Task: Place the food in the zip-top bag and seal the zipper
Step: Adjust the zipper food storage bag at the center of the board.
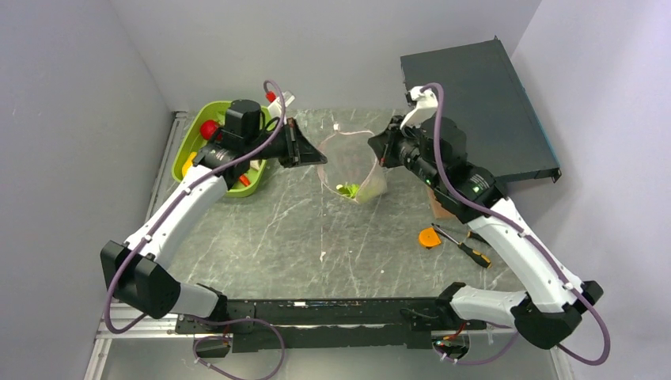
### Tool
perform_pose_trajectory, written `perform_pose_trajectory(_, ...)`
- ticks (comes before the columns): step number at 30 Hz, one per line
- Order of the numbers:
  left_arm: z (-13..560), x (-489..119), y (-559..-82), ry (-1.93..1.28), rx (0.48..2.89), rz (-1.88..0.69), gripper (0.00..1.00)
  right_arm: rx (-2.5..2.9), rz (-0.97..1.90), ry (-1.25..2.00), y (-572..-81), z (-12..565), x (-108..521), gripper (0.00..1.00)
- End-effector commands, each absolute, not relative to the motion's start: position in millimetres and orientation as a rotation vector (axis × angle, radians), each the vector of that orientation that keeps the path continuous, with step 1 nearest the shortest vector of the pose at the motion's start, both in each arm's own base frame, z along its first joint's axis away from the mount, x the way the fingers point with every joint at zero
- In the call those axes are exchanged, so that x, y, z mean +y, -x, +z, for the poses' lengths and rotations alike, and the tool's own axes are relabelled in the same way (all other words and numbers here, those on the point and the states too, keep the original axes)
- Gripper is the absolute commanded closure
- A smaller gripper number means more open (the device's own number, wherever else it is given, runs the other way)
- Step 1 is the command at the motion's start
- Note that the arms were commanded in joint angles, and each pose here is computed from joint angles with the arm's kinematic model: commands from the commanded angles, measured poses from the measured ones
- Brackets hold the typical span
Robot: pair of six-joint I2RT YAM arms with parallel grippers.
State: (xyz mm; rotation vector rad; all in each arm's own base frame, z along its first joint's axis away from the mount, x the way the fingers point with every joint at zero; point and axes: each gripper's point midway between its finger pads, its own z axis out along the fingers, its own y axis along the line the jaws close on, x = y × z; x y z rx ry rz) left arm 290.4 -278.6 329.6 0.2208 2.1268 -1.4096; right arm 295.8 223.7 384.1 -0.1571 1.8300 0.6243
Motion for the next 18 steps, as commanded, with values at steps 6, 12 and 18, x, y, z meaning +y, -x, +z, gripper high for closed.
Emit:
perform_pose_trajectory(6, 296, -296, -285, -0.261, 2.173, -1.441, 0.99, 1.857, 0.792, 0.184, -282, 364, 247, 1.0)
perform_pose_trajectory(12, 258, -254, -273, -0.253, 2.264, -1.111, 0.68, 1.923, 0.909, 0.113, -300, 324, 284, 1.0)
perform_pose_trajectory(18, 233, -222, -234, -0.226, 2.273, -1.018, 0.46, 1.911, 0.946, 0.067, -308, 325, 291, 1.0)
